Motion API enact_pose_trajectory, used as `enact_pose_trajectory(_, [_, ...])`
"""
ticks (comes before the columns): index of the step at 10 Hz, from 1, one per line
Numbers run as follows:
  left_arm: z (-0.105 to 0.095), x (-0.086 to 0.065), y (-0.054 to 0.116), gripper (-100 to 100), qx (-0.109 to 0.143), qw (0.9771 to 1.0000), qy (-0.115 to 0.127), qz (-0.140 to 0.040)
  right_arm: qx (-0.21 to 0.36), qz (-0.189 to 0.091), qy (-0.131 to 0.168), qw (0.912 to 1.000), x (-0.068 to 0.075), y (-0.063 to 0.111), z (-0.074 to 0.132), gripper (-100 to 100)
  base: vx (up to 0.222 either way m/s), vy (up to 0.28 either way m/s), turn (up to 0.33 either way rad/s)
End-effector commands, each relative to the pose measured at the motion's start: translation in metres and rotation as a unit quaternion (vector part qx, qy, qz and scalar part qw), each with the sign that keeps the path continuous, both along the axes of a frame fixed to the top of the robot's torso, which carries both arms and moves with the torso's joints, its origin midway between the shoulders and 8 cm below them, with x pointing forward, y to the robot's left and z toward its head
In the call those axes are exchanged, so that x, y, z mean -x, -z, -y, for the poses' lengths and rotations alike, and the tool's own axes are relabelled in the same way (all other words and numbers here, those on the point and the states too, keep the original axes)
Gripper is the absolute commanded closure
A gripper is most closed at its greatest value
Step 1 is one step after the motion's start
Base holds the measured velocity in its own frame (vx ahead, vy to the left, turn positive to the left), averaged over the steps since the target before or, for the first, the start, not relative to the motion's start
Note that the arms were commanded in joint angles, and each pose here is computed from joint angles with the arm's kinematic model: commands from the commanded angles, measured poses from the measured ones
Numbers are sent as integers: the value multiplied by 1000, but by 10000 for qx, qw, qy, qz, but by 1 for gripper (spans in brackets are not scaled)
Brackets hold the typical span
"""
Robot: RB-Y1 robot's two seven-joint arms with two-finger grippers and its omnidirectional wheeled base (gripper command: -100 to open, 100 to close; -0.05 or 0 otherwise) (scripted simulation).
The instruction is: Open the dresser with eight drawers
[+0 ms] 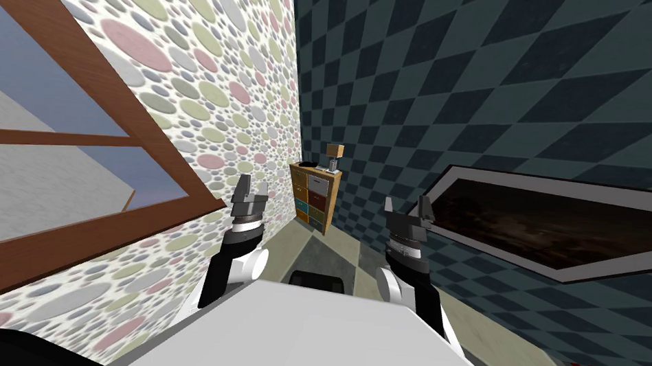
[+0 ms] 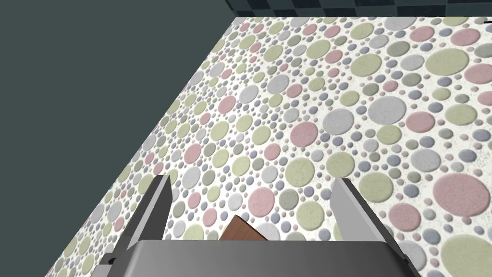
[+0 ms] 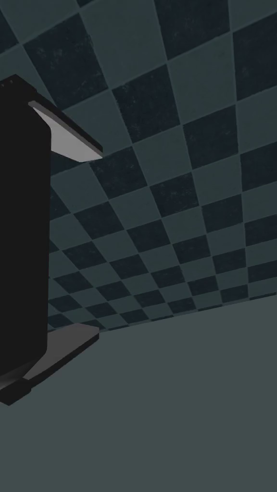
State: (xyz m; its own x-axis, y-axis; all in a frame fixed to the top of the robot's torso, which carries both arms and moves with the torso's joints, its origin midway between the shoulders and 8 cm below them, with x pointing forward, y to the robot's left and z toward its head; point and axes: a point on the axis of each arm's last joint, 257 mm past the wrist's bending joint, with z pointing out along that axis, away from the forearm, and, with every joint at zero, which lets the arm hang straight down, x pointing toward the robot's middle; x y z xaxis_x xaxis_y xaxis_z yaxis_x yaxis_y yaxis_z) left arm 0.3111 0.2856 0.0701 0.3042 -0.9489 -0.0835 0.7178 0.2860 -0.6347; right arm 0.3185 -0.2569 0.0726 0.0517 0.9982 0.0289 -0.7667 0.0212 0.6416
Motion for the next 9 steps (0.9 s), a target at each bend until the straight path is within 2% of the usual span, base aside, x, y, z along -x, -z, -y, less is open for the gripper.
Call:
enact_pose_trajectory(1, [0,0,0,0,0,10000,0,0,0,0,0,10000,0,0,0,0,0,0,0])
enact_pose_trajectory(9, [0,0,0,0,0,10000,0,2,0,2,0,10000,0,0,0,0,0,0,0])
